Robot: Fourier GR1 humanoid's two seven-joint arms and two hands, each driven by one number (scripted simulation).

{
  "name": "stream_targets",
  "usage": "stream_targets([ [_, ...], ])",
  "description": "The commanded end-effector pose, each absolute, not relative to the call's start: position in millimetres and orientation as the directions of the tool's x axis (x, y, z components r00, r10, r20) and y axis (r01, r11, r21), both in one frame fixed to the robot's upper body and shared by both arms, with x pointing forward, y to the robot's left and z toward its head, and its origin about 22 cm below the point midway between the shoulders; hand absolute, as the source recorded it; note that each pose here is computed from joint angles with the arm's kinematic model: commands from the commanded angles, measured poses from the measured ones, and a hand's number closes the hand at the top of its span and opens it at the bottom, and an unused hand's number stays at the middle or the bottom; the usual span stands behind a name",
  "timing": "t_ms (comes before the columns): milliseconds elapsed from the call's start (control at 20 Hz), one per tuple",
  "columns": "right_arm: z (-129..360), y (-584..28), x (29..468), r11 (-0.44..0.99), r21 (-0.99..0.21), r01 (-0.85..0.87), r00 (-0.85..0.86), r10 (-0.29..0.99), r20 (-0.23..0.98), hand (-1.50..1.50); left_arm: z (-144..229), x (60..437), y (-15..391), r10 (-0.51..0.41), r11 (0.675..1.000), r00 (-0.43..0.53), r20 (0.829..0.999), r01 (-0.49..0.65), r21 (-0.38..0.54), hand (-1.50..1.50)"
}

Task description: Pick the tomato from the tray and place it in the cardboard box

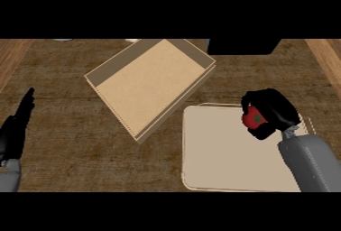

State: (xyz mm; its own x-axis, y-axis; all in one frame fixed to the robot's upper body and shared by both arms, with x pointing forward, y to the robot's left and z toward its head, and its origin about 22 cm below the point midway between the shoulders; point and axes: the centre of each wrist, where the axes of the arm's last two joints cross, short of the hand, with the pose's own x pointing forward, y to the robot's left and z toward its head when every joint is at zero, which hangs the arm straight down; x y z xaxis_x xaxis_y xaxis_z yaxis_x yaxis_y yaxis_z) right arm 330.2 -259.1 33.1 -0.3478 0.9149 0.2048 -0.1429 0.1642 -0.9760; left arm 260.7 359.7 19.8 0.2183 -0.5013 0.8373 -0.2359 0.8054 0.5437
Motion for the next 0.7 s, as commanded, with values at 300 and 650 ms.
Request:
stream_targets([
  [300, 130.9, -204.0, 355.3, 0.273, -0.929, 0.251, -0.280, 0.939, 0.201, 1.50, 19.0, 262.6, 349.0, -0.503, 0.812, 0.212, 0.838, -0.214, 0.542, 0.00],
  [650, 149.2, -159.8, 367.1, 0.389, -0.911, 0.139, -0.392, 0.866, 0.310, 1.50, 16.9, 260.0, 348.1, -0.498, 0.815, 0.218, 0.839, -0.212, 0.539, 0.00],
])
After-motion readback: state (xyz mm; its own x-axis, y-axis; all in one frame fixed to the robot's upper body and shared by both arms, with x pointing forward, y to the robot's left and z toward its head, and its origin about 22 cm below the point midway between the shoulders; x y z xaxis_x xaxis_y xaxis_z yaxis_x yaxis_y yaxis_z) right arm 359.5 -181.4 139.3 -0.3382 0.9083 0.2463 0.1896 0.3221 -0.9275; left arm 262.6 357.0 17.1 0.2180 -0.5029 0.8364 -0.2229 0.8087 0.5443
